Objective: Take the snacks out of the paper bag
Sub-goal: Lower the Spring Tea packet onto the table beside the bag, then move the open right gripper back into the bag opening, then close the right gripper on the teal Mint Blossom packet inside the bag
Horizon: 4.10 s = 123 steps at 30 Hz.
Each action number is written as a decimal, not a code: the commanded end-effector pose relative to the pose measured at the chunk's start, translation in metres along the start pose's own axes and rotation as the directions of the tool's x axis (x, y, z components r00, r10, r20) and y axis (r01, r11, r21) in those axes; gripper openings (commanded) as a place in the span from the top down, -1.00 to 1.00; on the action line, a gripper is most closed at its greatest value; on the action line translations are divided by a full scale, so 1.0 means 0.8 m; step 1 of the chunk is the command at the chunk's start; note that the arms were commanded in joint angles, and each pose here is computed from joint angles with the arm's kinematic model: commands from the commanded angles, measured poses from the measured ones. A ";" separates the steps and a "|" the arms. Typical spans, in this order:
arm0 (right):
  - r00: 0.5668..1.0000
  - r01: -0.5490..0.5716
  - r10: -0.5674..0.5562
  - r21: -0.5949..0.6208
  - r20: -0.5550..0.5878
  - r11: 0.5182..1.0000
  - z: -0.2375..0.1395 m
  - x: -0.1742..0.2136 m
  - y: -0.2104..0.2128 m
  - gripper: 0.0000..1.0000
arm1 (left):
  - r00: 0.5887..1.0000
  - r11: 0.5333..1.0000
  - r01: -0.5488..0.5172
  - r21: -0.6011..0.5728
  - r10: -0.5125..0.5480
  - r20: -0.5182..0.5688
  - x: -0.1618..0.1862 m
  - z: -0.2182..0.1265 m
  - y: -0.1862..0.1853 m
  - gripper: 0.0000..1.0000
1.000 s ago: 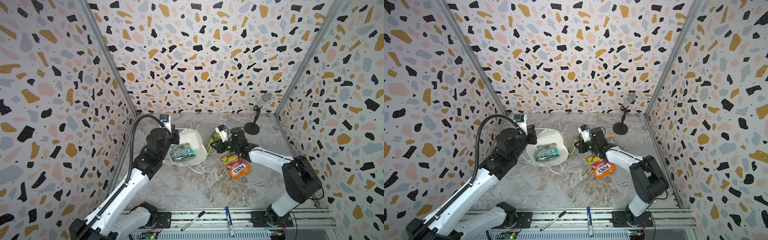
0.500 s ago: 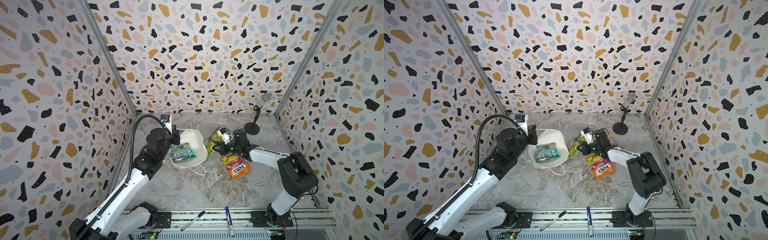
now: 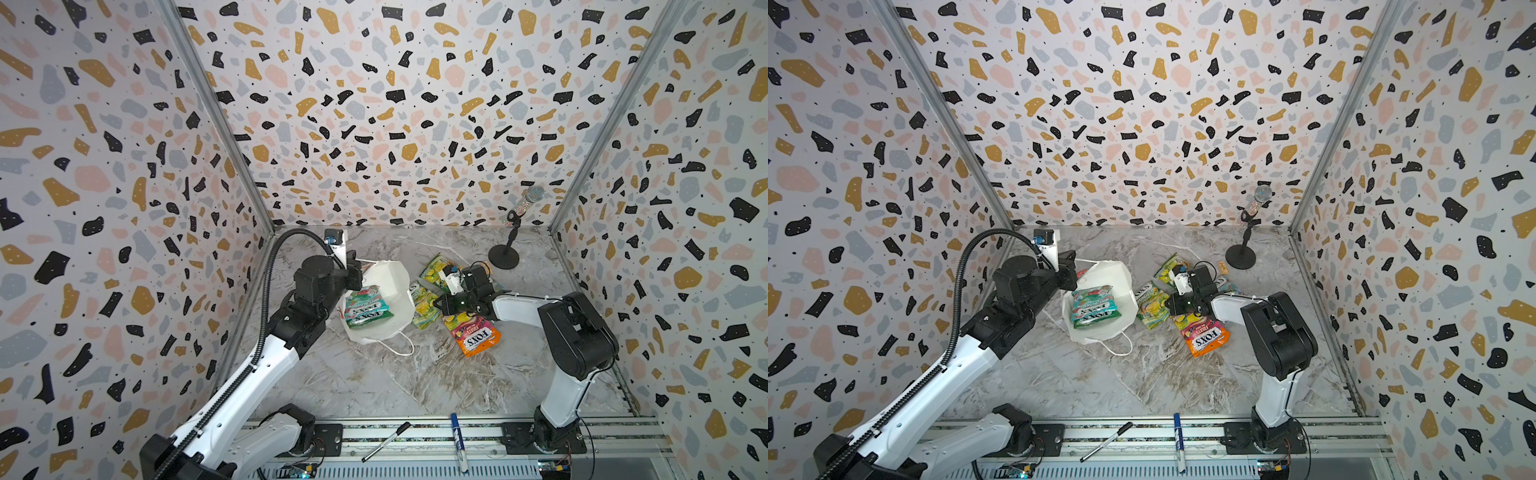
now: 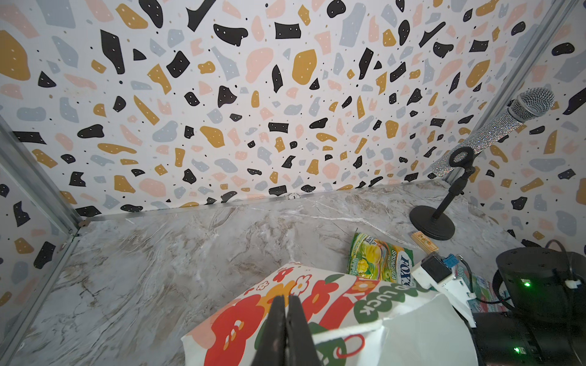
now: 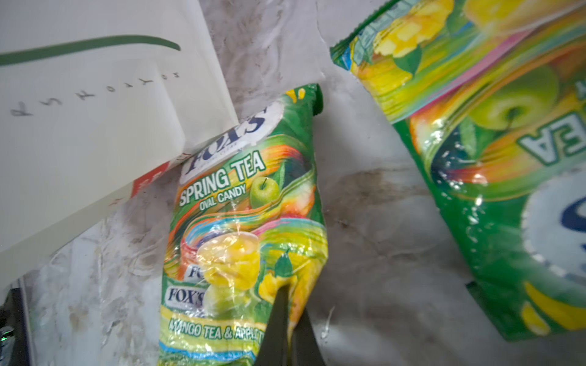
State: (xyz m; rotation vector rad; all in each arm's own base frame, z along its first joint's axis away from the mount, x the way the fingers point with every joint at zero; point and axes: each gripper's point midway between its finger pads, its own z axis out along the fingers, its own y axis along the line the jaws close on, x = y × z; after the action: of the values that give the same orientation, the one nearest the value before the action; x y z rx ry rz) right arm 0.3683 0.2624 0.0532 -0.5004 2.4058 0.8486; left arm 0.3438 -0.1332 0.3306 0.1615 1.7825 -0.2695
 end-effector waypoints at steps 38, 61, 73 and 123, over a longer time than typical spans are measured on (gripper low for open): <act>0.914 0.369 -0.295 -0.272 0.278 0.889 -0.131 -0.057 0.224 -0.22 | 0.999 1.000 -0.011 -0.010 0.011 0.036 -0.011 0.001 0.002 1.00; 0.950 0.295 -0.251 -0.277 0.185 0.914 0.010 -0.067 0.200 -0.14 | 0.997 0.996 -0.013 -0.093 0.021 0.080 -0.009 -0.037 0.027 1.00; 0.943 0.274 -0.233 -0.158 0.236 0.949 -0.041 -0.078 0.205 -0.14 | 1.000 1.000 -0.018 0.012 0.018 0.007 0.025 -0.016 0.004 1.00; 0.960 -0.258 0.279 -0.283 0.034 0.924 0.119 -0.048 0.291 0.34 | 0.998 0.984 0.010 0.178 -0.020 0.055 0.020 -0.022 -0.027 1.00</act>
State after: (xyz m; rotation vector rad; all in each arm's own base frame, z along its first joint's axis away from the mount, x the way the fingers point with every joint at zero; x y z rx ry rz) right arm 0.3032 0.4943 0.0947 -0.3218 2.3932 1.2568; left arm 0.3180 -0.1489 0.3074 0.2456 1.7695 -0.4326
